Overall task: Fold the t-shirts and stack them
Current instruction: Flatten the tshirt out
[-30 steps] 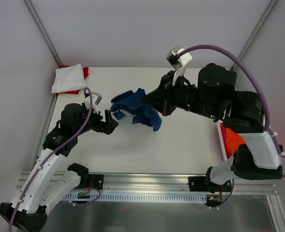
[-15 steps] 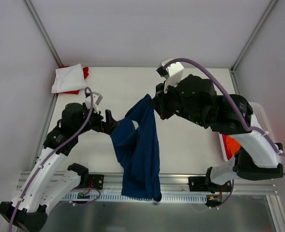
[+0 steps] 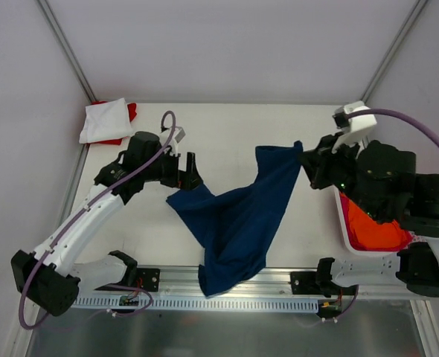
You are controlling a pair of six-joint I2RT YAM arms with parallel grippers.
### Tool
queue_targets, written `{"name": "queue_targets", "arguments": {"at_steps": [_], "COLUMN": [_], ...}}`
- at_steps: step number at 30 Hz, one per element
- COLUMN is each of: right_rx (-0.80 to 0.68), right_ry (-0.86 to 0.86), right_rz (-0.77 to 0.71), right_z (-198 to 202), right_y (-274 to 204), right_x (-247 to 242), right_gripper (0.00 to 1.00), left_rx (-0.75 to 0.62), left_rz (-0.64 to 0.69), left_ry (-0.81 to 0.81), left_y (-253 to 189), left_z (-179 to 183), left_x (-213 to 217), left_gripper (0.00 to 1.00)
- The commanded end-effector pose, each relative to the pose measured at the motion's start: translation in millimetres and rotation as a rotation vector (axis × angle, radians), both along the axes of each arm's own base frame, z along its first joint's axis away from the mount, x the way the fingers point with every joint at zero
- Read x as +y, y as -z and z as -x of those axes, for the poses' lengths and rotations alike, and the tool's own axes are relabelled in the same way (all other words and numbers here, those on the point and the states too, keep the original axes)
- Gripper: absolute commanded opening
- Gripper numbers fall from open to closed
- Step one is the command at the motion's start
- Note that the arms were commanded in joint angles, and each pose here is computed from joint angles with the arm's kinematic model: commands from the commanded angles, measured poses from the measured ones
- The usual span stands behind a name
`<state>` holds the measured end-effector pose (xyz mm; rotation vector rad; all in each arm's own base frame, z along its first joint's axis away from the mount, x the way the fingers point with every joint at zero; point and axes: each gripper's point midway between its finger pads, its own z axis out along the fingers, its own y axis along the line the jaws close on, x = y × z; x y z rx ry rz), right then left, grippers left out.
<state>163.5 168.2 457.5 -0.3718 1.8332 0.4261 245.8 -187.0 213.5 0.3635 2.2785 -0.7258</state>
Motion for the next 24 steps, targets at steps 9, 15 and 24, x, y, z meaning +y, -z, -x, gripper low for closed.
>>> {"name": "queue_targets", "arguments": {"at_steps": [9, 15, 24], "right_rx": [-0.078, -0.09, -0.081], "right_ry": [0.306, 0.336, 0.354], "right_rz": [0.041, 0.052, 0.059], "right_z": [-11.9, -11.9, -11.1], "right_y": [-4.4, -0.7, 9.9], "right_x": [-85.8, -97.4, -103.9], "right_gripper": [0.0, 0.0, 0.0], "left_rx": [0.009, 0.026, 0.158], "left_rz": [-0.169, -0.26, -0.444], "left_ry": [0.034, 0.036, -0.252], "left_y": [34.6, 69.7, 150.0], "left_z": [-14.4, -12.3, -5.0], "left_x": [-81.9, -80.9, -30.3], "left_gripper": [0.99, 0.99, 0.99]}}
